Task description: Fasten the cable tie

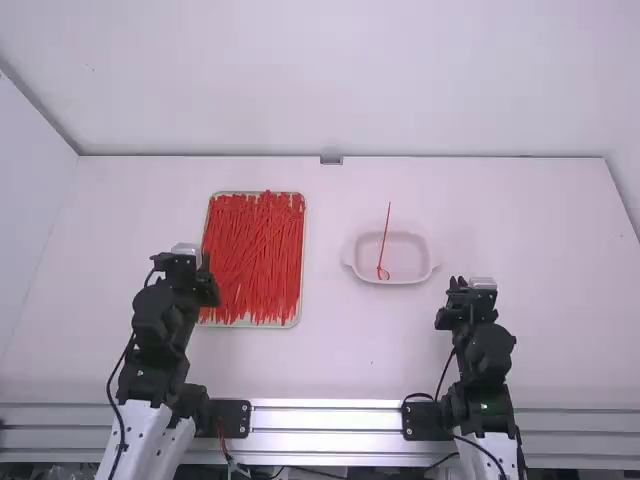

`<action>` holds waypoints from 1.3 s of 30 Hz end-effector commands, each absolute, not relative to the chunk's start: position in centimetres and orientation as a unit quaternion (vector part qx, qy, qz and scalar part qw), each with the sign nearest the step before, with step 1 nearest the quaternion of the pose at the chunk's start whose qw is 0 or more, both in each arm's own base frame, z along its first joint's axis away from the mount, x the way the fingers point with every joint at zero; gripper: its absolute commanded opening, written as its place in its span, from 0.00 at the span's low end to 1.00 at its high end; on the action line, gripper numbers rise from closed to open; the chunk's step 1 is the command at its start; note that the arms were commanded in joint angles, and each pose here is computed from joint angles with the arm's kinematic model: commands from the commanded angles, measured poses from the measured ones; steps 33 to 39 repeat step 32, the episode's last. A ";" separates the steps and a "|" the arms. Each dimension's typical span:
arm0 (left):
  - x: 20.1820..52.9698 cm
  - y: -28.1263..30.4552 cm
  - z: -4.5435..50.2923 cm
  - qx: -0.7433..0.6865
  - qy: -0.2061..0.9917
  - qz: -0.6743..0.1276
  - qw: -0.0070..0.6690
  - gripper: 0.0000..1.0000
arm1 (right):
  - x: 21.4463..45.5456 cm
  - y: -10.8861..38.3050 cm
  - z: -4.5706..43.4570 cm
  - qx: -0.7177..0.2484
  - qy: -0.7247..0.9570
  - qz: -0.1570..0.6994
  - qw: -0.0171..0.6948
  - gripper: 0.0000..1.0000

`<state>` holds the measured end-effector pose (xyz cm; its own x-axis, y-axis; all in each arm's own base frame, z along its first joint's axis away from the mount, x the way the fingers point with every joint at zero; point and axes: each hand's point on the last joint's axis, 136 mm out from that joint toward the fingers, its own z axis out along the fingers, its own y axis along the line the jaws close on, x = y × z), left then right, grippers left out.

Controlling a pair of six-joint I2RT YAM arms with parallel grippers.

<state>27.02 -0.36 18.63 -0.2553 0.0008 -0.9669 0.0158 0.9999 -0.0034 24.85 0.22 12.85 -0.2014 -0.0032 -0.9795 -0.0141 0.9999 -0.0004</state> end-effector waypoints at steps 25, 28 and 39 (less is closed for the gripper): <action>24.7 0.0 13.4 0.000 0.763 0.000 0.646 0.00 | 24.6 0.3 14.8 -0.005 0.743 0.006 0.669 0.00; 24.6 0.0 14.1 0.000 0.753 0.000 0.658 0.00 | 24.6 0.3 14.8 -0.005 0.743 0.006 0.669 0.00; 24.6 0.0 14.8 0.000 0.743 0.000 0.669 0.00 | 24.6 0.3 14.8 -0.005 0.743 0.006 0.669 0.00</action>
